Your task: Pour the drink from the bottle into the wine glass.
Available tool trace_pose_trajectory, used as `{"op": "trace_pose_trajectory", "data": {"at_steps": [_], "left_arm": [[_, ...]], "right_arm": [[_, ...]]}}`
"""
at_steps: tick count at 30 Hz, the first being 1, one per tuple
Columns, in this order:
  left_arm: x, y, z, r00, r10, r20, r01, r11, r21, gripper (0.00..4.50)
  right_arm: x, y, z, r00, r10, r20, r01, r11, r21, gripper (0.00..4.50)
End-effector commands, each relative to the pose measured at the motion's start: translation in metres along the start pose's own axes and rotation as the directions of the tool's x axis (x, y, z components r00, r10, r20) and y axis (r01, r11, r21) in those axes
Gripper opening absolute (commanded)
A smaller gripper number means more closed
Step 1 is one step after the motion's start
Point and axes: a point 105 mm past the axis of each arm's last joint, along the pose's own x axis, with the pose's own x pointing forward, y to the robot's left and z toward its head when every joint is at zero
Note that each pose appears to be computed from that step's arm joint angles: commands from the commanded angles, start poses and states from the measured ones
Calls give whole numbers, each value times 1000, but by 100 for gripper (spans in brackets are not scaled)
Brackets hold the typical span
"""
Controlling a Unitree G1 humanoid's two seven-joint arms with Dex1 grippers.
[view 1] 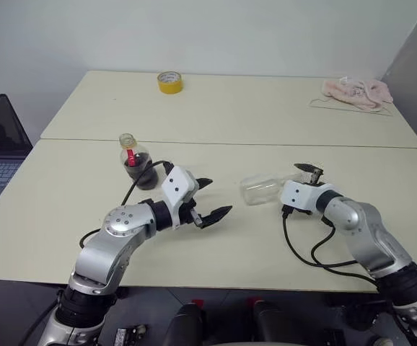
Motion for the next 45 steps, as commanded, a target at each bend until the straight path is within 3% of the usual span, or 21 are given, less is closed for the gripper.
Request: {"op": "trace_pose_trajectory", "data": {"at_steps": [1, 8, 20, 22, 29, 33, 39, 45], "left_arm": [[-1, 1, 10, 1000, -8, 24, 8, 1000, 29, 447], [0, 2, 12, 1000, -1, 26, 1, 999, 33, 447], [-5, 10, 10, 999, 45, 18, -46, 999, 23, 450], [-11, 14, 10, 997, 73, 19, -73, 997, 8, 450], [-30, 21, 9, 990, 139, 19, -139, 990, -17, 450], [-39, 23, 3, 986, 169, 4, -168, 985, -32, 450], [-44, 13, -9, 990, 141, -31, -143, 988, -62, 450], [-45, 7, -12, 994, 101, -41, -104, 991, -84, 450]], "right_arm": [[3, -14, -2, 996, -94, 3, 94, 995, -37, 450], [11, -14, -8, 990, -141, -2, 140, 990, -34, 450], [24, -3, 0, 983, -182, 16, 182, 983, 26, 60], [24, -6, 4, 976, -214, 33, 213, 976, 34, 16], [20, -22, 16, 950, -300, 82, 291, 950, 110, 16], [18, -30, 37, 923, -346, 167, 277, 901, 334, 16], [17, -19, 74, 877, -347, 332, 80, 787, 612, 16], [12, 7, 106, 817, -306, 489, -182, 667, 722, 16]]}}
